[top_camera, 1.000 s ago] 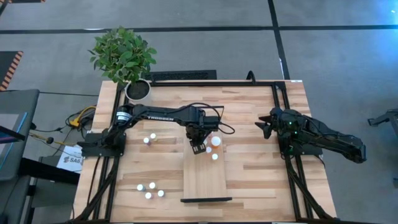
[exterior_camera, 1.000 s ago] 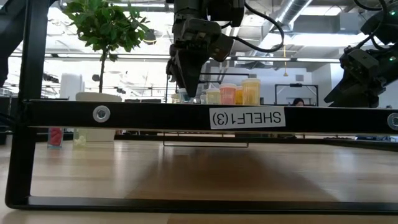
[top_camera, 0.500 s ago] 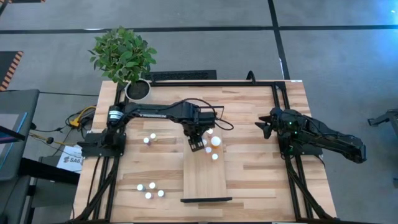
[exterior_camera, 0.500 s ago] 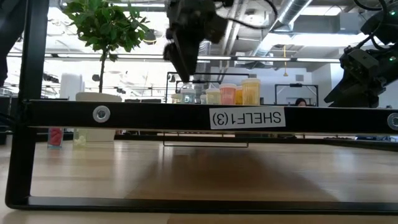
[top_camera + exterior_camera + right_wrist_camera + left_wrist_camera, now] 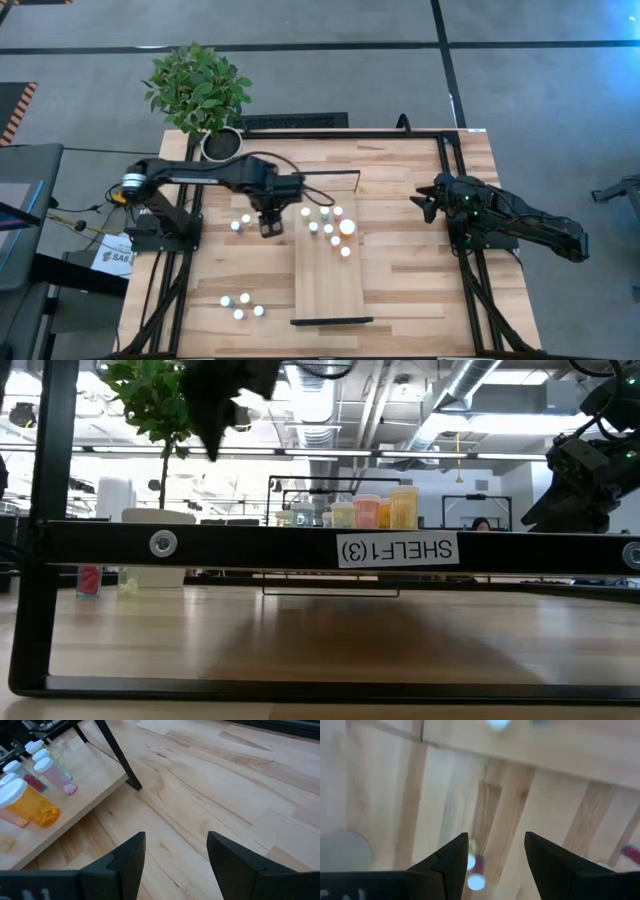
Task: Pick and place medicine bottles onto shelf by color
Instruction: Put the yellow pill bottle on the shelf
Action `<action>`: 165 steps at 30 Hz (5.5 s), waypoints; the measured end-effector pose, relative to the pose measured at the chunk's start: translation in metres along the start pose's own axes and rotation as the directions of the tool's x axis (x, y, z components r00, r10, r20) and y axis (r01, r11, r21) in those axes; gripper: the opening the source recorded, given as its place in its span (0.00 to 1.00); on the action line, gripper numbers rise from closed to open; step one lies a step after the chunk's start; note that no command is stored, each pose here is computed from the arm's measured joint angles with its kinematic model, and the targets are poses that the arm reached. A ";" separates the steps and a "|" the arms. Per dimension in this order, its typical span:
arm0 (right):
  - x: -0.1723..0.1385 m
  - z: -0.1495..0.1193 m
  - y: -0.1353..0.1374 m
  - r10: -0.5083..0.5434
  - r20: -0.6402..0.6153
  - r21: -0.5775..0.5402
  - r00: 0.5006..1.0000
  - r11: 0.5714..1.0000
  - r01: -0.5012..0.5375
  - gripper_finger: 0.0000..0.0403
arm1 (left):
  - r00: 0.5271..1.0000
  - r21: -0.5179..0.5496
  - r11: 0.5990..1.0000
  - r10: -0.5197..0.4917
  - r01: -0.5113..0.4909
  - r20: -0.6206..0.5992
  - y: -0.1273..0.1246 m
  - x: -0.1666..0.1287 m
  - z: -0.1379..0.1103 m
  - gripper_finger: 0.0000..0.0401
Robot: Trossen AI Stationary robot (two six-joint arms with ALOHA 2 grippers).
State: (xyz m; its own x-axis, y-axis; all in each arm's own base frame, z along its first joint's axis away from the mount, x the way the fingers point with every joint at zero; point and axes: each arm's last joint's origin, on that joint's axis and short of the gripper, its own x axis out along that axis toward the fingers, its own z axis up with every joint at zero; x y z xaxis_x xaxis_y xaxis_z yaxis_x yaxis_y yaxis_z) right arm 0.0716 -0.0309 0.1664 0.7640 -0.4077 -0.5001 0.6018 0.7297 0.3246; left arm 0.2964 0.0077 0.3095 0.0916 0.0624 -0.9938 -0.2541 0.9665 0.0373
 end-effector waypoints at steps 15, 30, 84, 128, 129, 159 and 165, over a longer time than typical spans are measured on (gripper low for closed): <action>0.000 0.000 0.000 0.000 0.000 0.000 1.000 1.000 0.000 0.58 | 0.996 -0.266 0.960 -0.078 0.087 0.047 0.026 0.051 -0.082 0.47; 0.000 0.000 0.000 0.000 0.000 0.000 1.000 1.000 0.000 0.58 | 0.999 -0.253 0.967 -0.021 0.011 -0.038 0.041 0.087 -0.097 0.58; 0.000 0.000 0.000 0.000 0.000 0.000 1.000 1.000 0.000 0.58 | 0.955 -0.482 0.848 -0.088 0.221 0.284 0.033 0.052 -0.056 0.22; 0.000 0.000 0.000 0.000 0.000 0.000 1.000 1.000 0.000 0.58 | 0.985 -0.503 0.848 -0.159 0.170 0.065 -0.090 0.070 0.095 0.26; 0.000 0.000 0.000 0.000 0.001 0.000 1.000 1.000 0.000 0.58 | 0.985 -0.502 0.848 -0.159 0.171 0.067 -0.090 0.069 0.095 0.26; 0.000 0.000 0.000 0.000 0.000 0.000 1.000 1.000 0.000 0.58 | 0.990 -0.480 0.865 -0.128 0.144 0.067 -0.093 0.071 0.093 0.26; 0.000 0.000 0.000 0.000 0.000 0.000 1.000 1.000 0.000 0.58 | 0.990 -0.479 0.866 -0.124 0.143 0.071 -0.095 0.071 0.092 0.26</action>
State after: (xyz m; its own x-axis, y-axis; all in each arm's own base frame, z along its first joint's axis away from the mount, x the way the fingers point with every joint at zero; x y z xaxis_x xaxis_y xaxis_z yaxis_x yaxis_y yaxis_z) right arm 0.0716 -0.0309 0.1664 0.7641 -0.4078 -0.4998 0.6018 0.7297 0.3248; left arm 0.4160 -0.0569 0.2447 0.1908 -0.0407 -0.9808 -0.6679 0.7268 -0.1601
